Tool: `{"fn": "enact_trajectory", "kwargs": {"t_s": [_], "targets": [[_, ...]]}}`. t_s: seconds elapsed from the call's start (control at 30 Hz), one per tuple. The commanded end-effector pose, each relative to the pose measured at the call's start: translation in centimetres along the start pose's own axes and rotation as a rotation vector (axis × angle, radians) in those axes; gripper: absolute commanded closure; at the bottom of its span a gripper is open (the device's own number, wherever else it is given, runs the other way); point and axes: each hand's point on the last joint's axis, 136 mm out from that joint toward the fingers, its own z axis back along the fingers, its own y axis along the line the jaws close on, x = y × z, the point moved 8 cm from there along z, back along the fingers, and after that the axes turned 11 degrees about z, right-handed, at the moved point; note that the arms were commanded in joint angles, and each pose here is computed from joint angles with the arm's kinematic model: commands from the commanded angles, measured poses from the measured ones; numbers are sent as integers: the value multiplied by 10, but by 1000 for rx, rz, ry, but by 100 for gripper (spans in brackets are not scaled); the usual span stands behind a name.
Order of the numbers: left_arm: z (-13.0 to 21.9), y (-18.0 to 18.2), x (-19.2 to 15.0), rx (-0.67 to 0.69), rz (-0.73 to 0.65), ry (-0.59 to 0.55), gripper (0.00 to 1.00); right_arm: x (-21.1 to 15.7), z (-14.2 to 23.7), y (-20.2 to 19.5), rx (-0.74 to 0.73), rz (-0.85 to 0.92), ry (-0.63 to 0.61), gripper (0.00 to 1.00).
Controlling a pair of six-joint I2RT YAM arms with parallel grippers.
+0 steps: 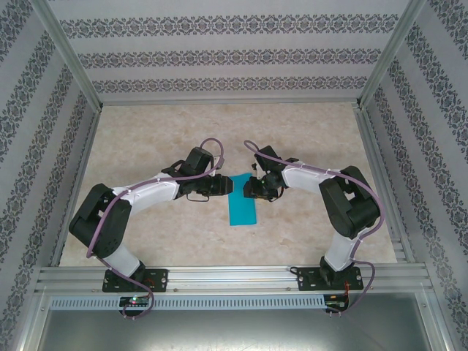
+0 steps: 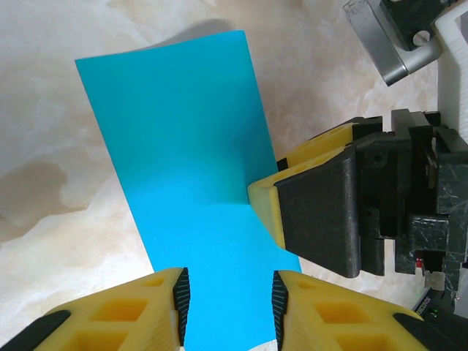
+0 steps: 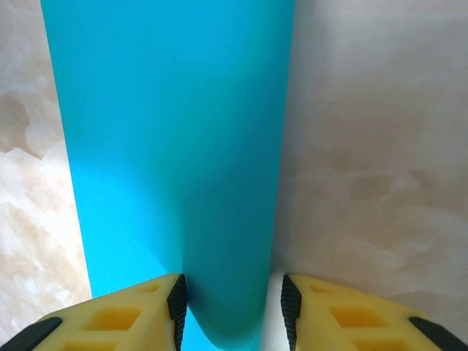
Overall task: Fold a paper plane with a square sheet of paper (pick it up from the middle)
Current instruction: Fold the square sheet of paper in half at the center of the table, then hold the square sheet of paper at the center of the table.
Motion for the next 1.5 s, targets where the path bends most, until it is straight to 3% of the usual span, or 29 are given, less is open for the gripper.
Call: {"fn": "enact_trajectory", "kwargs": {"t_s": [0.0,0.6,1.03,1.47], "targets": [[6,4,1,10,6,-12,61,0,-7,-2,-40,-2,17,57],[3,5,2,6,13,-8,61,0,-7,0,-58,27,32,56],[-19,8,4,-57,66,22,63,-1,-9,-1,-57,21,33,56],[-50,16,1,-51,88,78,73,-1,-9,-1,-55,30,37,56]]}}
